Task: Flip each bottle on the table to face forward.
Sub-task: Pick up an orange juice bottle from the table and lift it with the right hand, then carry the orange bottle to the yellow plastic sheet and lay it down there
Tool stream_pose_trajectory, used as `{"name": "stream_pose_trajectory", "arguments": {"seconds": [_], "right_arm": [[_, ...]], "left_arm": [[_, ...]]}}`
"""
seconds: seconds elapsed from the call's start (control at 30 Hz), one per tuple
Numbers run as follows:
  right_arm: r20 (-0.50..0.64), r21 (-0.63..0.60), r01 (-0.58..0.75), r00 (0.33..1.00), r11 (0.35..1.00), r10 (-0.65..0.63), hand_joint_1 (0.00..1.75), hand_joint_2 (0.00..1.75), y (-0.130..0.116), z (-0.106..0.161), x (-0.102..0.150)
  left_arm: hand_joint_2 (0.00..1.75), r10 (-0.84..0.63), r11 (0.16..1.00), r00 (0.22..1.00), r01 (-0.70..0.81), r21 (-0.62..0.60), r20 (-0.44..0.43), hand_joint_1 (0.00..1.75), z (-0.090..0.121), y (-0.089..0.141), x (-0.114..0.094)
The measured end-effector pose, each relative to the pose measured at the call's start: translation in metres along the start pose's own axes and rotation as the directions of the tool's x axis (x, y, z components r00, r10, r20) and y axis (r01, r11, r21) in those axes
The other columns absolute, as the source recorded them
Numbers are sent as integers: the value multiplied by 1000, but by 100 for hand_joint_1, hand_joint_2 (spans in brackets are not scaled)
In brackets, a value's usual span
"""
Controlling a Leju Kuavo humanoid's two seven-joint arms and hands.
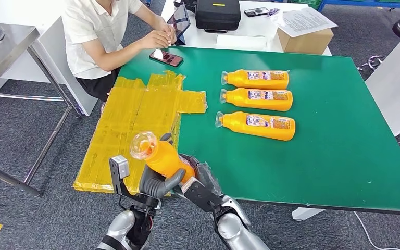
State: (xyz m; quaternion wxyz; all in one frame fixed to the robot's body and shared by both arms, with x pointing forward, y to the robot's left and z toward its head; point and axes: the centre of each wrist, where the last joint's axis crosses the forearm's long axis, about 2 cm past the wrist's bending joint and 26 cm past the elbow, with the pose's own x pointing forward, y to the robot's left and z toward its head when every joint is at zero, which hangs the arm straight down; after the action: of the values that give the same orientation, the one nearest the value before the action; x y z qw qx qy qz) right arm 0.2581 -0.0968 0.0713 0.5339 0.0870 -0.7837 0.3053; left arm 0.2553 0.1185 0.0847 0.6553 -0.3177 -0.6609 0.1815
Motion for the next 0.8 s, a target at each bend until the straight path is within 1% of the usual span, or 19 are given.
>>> {"name": "stream_pose_trajectory", "arguments": {"seconds": [0.07, 0.57, 0.7, 0.8], "right_arm": [[3, 11, -9, 1000, 1000, 9, 175, 175, 0, -3, 1], [-7, 36, -44, 999, 998, 44, 175, 175, 2, -9, -2], [-10, 33, -47, 999, 998, 48, 175, 175, 3, -10, -3], [-14, 34, -52, 999, 998, 53, 172, 175, 3, -11, -3]], "left_arm": [[175, 5, 1000, 1000, -5, 1, 3, 0, -1, 0, 0], [175, -21, 1000, 1000, 21, 16, 16, 0, -3, 0, 2], [175, -5, 1000, 1000, 5, 18, 12, 175, -4, 0, 2], [175, 2, 1000, 1000, -2, 27, 10, 175, -5, 1, 1]]}}
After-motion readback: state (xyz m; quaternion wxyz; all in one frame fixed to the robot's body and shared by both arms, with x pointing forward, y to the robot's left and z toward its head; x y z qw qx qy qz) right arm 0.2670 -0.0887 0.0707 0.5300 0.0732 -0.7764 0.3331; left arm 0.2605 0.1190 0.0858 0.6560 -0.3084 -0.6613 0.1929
